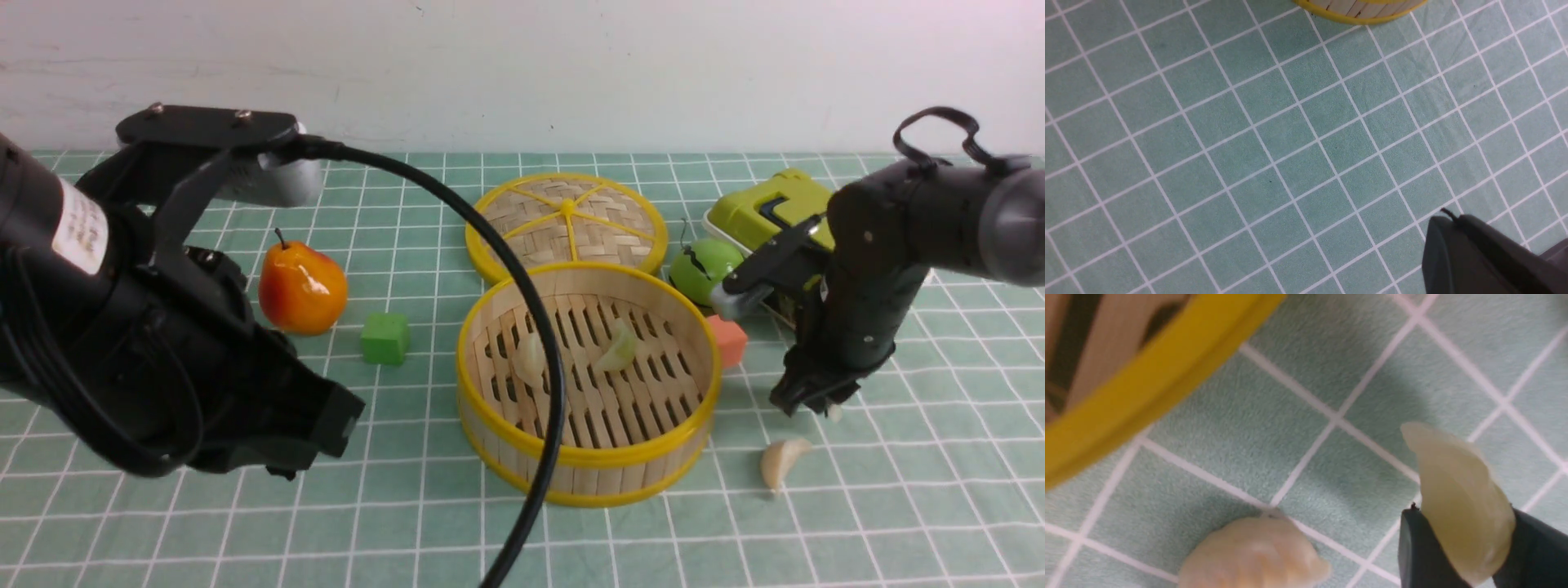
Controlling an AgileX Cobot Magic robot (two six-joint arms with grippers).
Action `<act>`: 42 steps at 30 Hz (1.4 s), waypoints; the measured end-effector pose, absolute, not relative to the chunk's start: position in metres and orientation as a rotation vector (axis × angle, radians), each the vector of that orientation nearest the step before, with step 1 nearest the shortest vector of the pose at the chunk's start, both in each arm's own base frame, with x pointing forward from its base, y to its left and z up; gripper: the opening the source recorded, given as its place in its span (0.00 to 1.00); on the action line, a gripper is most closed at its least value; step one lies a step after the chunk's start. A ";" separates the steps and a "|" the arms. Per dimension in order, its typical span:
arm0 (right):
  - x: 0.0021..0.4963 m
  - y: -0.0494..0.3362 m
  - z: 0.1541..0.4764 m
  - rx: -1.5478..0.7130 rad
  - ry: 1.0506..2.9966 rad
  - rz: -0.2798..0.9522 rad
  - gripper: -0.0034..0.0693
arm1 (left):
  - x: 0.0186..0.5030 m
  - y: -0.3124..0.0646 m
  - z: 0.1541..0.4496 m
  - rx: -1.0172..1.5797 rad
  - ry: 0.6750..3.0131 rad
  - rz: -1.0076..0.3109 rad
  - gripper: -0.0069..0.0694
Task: Put the dumplings into the steamer on the table with the blue tablecloth.
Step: 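Reach for and grasp a dumpling lying on the table beside the steamer, then place the dumpling in the bamboo steamer basket with the right gripper, then reach for and grasp a dumpling lying on the table beside the steamer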
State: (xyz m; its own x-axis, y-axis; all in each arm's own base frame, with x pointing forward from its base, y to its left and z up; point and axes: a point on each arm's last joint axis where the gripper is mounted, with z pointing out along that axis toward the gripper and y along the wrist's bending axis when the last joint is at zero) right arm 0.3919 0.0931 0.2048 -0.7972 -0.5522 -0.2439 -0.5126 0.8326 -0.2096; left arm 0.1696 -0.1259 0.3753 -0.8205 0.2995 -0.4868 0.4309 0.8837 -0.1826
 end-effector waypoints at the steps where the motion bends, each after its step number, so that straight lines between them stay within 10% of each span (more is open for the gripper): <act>1: 0.390 0.097 0.213 -0.777 2.714 -0.171 0.37 | 0.167 -0.123 0.375 0.533 2.592 -0.392 0.07; 8: 0.353 0.173 0.277 -0.778 2.574 0.118 0.37 | 0.132 -0.094 0.352 0.540 2.579 -0.323 0.07; 18: 0.344 0.249 0.222 -0.801 2.580 0.232 0.37 | 0.098 -0.071 0.341 0.529 2.520 -0.348 0.07; 23: 0.352 0.253 0.191 -0.725 2.643 0.217 0.38 | 0.091 -0.066 0.346 0.521 2.482 -0.365 0.07; 32: 0.346 0.249 0.234 -0.661 2.645 0.230 0.78 | 0.089 -0.067 0.346 0.520 2.486 -0.389 0.07; 38: 0.313 0.217 0.296 -0.665 2.603 0.156 0.82 | 0.089 -0.066 0.346 0.521 2.492 -0.386 0.07; 42: 0.283 0.170 0.276 -0.477 2.712 0.075 0.80 | 0.089 -0.066 0.346 0.521 2.492 -0.386 0.07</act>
